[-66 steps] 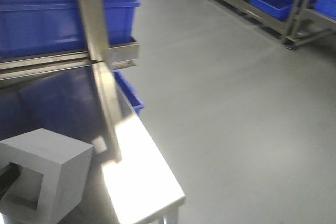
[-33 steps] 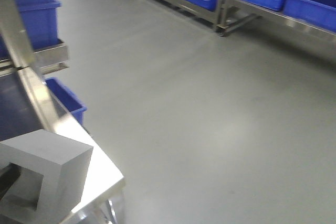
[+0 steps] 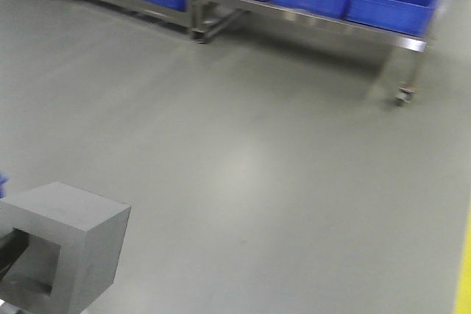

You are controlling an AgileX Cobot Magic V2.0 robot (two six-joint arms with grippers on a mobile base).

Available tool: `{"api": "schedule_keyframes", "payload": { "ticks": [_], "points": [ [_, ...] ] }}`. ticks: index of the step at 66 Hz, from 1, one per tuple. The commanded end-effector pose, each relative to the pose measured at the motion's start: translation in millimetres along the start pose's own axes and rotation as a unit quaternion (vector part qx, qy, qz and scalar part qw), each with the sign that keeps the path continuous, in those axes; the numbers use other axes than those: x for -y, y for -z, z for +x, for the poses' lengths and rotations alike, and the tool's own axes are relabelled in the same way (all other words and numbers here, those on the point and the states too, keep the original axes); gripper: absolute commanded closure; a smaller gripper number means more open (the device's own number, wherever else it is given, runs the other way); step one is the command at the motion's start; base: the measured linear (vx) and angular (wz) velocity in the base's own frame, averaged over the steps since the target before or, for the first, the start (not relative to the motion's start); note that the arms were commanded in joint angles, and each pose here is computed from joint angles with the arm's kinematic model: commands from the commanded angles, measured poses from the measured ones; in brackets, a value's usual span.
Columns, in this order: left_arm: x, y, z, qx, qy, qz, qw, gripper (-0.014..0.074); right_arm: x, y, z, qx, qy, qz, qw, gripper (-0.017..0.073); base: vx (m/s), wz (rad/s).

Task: Sort gray base to blue bin
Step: 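Drive the base away from the table holding the block in the left gripper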

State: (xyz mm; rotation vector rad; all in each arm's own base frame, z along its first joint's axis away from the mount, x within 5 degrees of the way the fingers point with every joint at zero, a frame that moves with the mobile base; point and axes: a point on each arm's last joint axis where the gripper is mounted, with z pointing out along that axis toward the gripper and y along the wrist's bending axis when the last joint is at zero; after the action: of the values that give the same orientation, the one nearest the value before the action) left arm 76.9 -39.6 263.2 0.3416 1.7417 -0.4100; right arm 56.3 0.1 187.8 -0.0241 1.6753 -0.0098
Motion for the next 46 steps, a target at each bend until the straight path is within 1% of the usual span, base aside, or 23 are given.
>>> {"api": "schedule_keyframes", "payload": {
  "ticks": [1, 31, 46],
  "points": [
    [2.7, 2.6, -19.5, 0.068, 0.005, 0.012, 0.998, 0.0599, 0.0, 0.1, -2.5, 0.036, 0.006, 0.001, 0.999, 0.0568, -0.08, -0.8],
    [2.7, 2.6, -19.5, 0.068, 0.005, 0.012, 0.998, 0.0599, 0.0, 0.1, -2.5, 0.036, 0.006, 0.001, 0.999, 0.0568, -0.02, -0.83],
    [2.7, 2.6, -19.5, 0.068, 0.005, 0.012, 0.998, 0.0599, 0.0, 0.1, -2.5, 0.036, 0.006, 0.001, 0.999, 0.0568, 0.06, -0.66]
  ]
}}
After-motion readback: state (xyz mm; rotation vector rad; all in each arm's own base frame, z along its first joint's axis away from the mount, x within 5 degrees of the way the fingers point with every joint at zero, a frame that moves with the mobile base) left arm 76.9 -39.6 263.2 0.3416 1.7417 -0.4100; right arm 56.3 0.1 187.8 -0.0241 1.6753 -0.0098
